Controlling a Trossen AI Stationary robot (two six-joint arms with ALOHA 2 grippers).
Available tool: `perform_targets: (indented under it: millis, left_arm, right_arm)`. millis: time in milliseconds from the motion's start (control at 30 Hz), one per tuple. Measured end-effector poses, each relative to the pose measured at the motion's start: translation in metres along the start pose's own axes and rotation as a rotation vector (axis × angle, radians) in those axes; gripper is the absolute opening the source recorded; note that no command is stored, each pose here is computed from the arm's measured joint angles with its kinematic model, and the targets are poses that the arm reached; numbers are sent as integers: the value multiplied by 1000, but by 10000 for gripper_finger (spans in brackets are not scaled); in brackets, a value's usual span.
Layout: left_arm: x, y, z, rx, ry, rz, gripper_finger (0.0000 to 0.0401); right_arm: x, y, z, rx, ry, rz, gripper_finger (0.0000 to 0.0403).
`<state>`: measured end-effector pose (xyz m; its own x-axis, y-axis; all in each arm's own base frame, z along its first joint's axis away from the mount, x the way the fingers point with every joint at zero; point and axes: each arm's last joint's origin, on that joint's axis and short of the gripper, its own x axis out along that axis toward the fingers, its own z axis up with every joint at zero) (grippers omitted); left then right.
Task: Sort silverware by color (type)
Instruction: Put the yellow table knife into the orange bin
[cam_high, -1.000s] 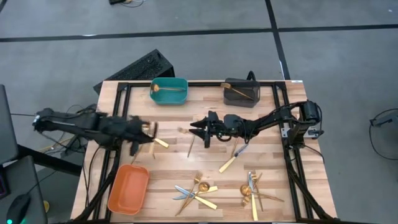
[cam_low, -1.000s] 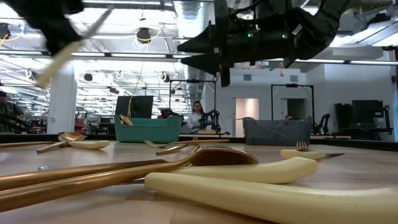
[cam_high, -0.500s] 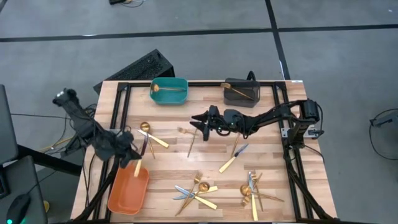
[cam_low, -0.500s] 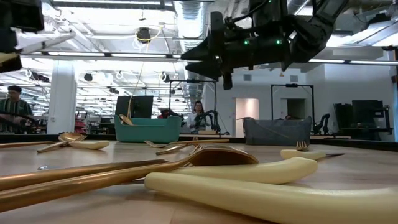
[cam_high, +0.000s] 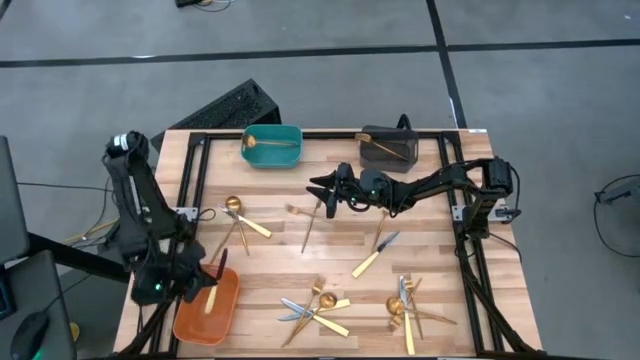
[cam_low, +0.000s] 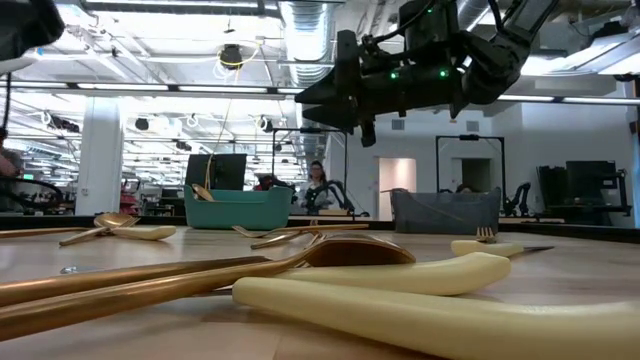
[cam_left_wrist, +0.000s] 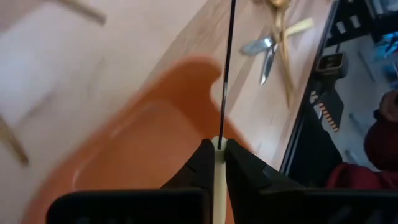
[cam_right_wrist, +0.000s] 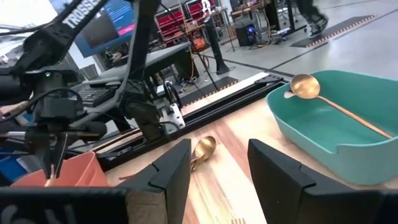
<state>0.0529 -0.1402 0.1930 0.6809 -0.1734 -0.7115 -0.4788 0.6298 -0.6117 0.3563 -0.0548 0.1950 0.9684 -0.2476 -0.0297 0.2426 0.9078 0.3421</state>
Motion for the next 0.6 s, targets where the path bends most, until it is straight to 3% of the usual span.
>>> perform_targets:
  millis: [200, 600]
  left_arm:
    - [5, 6, -19, -27, 9, 48, 12]
    - [10, 8, -24, 5, 13, 89, 17]
  right_arm:
    - [6, -6, 12, -7, -39, -15, 184]
    - [14, 12, 27, -142, -87, 28, 184]
